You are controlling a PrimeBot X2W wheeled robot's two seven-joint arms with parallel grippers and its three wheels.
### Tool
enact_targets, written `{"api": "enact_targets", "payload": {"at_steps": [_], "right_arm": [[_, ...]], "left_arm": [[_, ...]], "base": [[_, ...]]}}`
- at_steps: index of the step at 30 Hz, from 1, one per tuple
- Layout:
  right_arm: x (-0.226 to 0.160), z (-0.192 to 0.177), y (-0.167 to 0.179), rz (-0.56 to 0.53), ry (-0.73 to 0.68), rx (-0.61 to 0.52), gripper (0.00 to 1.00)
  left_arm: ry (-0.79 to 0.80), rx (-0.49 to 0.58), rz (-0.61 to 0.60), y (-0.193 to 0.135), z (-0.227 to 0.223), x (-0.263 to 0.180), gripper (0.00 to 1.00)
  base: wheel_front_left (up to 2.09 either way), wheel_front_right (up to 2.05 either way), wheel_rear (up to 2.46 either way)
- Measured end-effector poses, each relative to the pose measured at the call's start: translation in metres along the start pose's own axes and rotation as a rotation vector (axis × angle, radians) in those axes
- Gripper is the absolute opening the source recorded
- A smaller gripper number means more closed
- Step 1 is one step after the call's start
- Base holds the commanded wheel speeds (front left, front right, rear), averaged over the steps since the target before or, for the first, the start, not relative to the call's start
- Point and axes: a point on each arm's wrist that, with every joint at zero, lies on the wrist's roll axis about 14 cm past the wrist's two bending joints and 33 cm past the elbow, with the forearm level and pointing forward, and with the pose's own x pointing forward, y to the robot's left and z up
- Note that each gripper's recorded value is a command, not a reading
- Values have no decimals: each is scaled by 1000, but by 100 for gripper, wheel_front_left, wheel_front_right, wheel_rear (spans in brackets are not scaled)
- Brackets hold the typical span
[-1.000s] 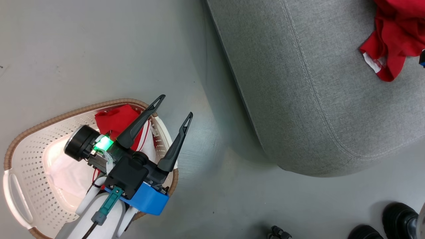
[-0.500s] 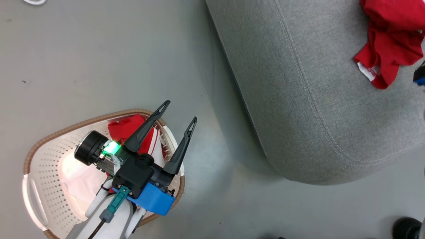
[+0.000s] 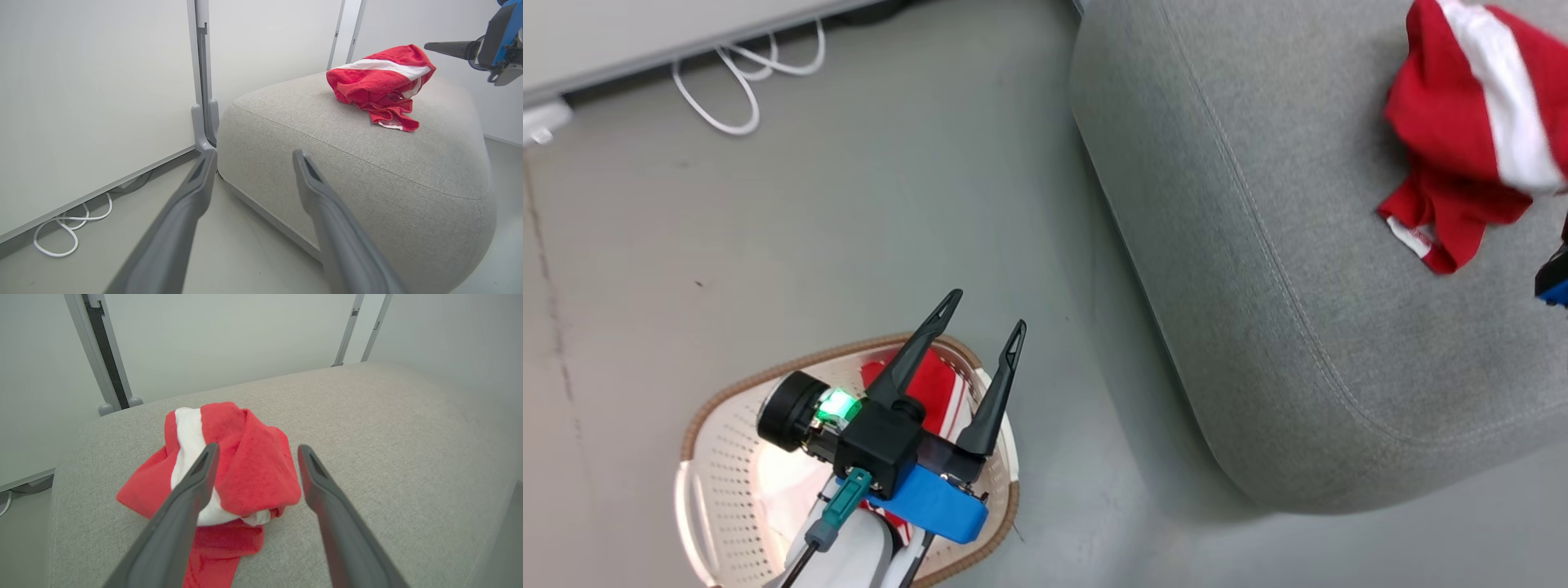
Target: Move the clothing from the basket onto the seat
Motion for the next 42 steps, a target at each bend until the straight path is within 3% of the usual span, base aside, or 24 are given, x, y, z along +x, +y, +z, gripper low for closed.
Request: {"api": "enact_targets", "payload": {"at_steps": [13, 25, 33, 42], "right_arm": [[-42, 15, 31, 148, -78, 6, 100], [-97, 11, 101, 383, -133, -22, 100], [-133, 24, 132, 465, -198, 40, 100], [-177, 28, 171, 577, -240, 32, 100]], "left_arm": [[-42, -3, 168, 1, 34, -46, 100], [-70, 14, 385, 31, 48, -109, 100], [-102, 24, 521, 51, 57, -147, 100], [-123, 25, 656, 70, 60, -189, 100]], "base": [[0, 0, 0], [0, 0, 0], [0, 0, 0], [0, 0, 0]]}}
